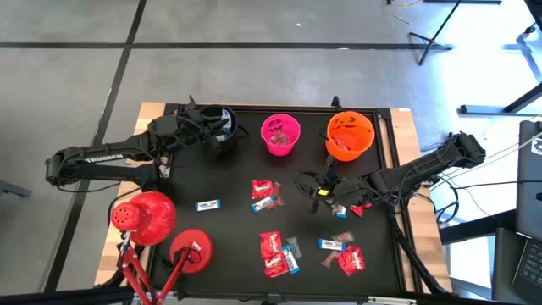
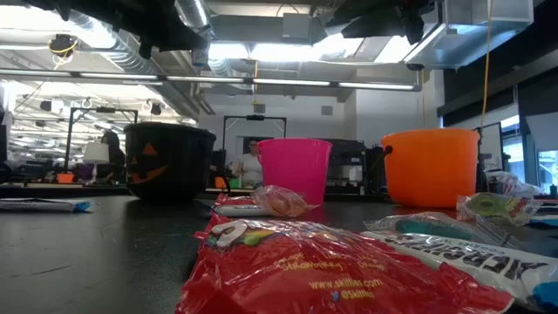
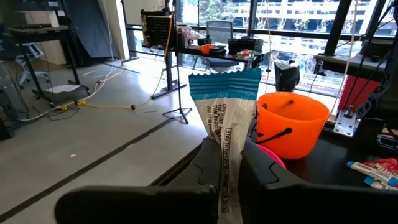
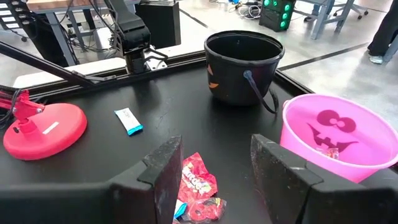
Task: Organize candy in baskets
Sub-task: Put the white chocolate bar into the black bucket
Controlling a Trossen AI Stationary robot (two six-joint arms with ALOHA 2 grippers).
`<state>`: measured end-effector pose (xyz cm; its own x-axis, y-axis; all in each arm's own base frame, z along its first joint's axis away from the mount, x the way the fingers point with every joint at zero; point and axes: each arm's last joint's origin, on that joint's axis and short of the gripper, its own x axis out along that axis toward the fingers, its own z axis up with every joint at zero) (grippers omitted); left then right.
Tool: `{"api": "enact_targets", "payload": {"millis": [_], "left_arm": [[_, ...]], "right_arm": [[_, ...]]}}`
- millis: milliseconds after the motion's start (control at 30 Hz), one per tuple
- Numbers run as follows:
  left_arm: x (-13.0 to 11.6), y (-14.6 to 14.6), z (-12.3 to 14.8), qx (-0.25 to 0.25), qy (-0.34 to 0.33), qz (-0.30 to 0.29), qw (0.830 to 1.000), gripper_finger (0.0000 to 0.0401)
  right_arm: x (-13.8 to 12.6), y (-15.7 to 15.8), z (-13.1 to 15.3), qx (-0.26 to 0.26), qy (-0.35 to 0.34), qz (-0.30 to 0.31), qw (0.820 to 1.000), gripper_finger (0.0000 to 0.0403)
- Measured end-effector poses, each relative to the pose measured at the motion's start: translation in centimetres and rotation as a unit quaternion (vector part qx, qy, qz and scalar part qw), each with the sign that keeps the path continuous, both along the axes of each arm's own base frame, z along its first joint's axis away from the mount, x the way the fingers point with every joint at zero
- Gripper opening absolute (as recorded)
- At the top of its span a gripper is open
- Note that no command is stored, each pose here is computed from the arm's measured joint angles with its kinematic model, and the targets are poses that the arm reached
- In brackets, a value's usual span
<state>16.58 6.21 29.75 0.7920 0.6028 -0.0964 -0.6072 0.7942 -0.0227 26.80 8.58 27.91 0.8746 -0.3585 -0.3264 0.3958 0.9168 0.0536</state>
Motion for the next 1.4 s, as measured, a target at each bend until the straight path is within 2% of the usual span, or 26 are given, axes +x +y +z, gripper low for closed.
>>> {"api": "enact_targets", "payload": {"millis": [233, 533, 767, 900, 1133, 1400], "left_arm": [[0.1, -0.1, 0.0, -0.006, -0.003, -0.024, 1.0, 0.0012], [0.1, -0.1, 0.0, -0.005, 0.0, -0.029, 1.0, 0.0012], [0.0, 0.2, 0.0, 0.011, 0.01, -0.026, 1.0, 0.0012], [-0.3, 0.9, -0.3, 0.005, 0.025, -0.003, 1.0, 0.0012], [-0.8, 3.3, -1.9, -0.022, 0.082, 0.098, 0.992, 0.0012], [-1.0, 3.6, -2.2, -0.021, 0.099, 0.169, 0.98, 0.0027]], "right_arm": [[0.3, -0.8, 0.0, 0.003, 0.0, -0.013, 1.0, 0.0186], [1.0, -1.2, -0.2, 0.02, -0.007, 0.004, 1.0, 0.0186], [-0.5, 1.3, 0.6, -0.009, -0.022, 0.013, 1.0, 0.0186], [-1.2, 2.3, 0.9, -0.024, -0.032, -0.002, 0.999, 0.0186], [-1.3, 2.5, 0.9, -0.027, -0.035, -0.008, 0.999, 0.0186], [-1.2, 2.6, 1.4, -0.029, -0.055, -0.012, 0.998, 0.0186]]}}
